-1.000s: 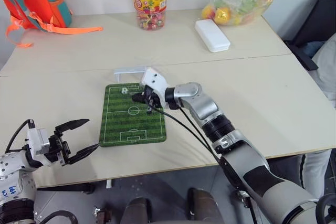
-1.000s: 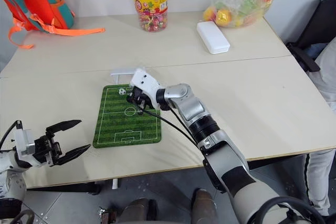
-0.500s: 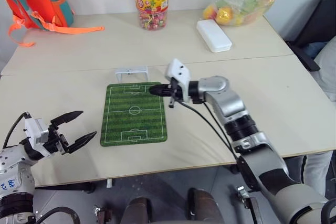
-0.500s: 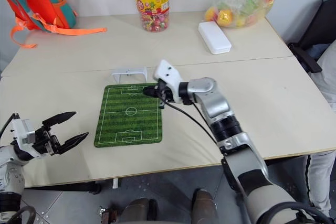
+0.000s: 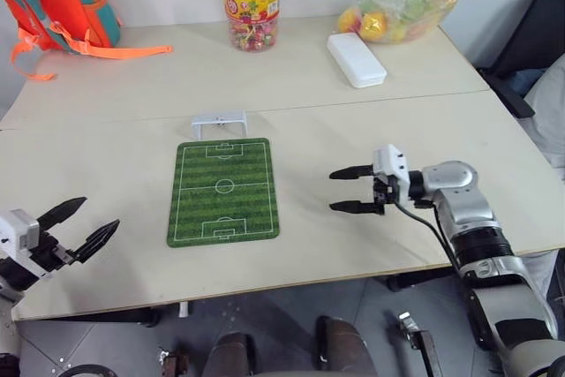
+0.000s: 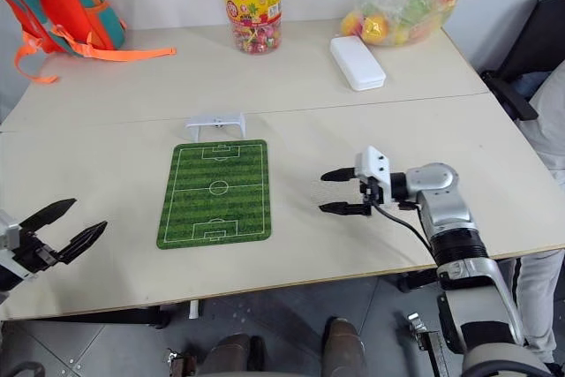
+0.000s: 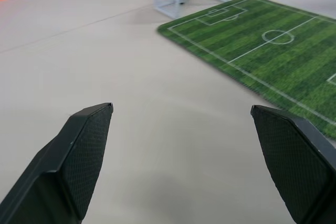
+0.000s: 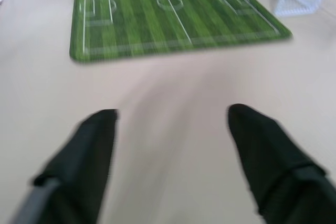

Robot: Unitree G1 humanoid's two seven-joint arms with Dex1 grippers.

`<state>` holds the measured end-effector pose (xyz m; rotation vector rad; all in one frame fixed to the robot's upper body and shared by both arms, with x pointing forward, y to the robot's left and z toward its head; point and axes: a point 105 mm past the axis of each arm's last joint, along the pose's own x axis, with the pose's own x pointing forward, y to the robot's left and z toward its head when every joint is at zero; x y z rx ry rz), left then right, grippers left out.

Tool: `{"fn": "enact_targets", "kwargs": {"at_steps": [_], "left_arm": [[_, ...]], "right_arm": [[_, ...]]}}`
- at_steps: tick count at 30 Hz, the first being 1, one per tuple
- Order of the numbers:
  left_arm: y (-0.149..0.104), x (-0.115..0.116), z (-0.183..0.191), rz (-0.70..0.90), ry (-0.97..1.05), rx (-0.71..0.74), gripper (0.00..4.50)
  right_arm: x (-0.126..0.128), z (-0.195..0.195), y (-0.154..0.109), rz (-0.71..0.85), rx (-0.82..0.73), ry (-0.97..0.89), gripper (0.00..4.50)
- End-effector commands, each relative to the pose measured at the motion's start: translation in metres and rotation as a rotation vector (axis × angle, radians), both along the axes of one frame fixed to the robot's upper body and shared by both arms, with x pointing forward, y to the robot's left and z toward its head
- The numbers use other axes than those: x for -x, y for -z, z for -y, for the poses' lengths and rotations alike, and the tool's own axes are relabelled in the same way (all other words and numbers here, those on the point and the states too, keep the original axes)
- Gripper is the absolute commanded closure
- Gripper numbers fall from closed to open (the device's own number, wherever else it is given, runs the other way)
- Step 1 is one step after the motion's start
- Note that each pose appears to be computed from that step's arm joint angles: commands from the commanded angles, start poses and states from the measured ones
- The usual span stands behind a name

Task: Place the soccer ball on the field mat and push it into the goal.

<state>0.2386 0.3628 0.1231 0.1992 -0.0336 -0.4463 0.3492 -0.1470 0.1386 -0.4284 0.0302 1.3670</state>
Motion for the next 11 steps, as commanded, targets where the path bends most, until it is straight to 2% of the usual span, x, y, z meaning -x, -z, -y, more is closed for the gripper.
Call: {"fn": "enact_targets", "kwargs": {"at_steps": [1,5,11], "left_arm": [[-0.019,0.01,-0.019,0.052,-0.061,-0.017,0.0],[-0.022,0.014,-0.023,0.049,-0.067,-0.019,0.0],[-0.026,0.016,-0.026,0.061,-0.056,-0.034,0.0]], "right_arm": [[-0.01,0.022,-0.017,0.066,-0.041,0.068,0.04],[-0.018,0.039,-0.018,0.075,-0.013,0.138,0.04],[-0.022,0.039,-0.025,0.098,-0.037,0.161,0.04]]}}
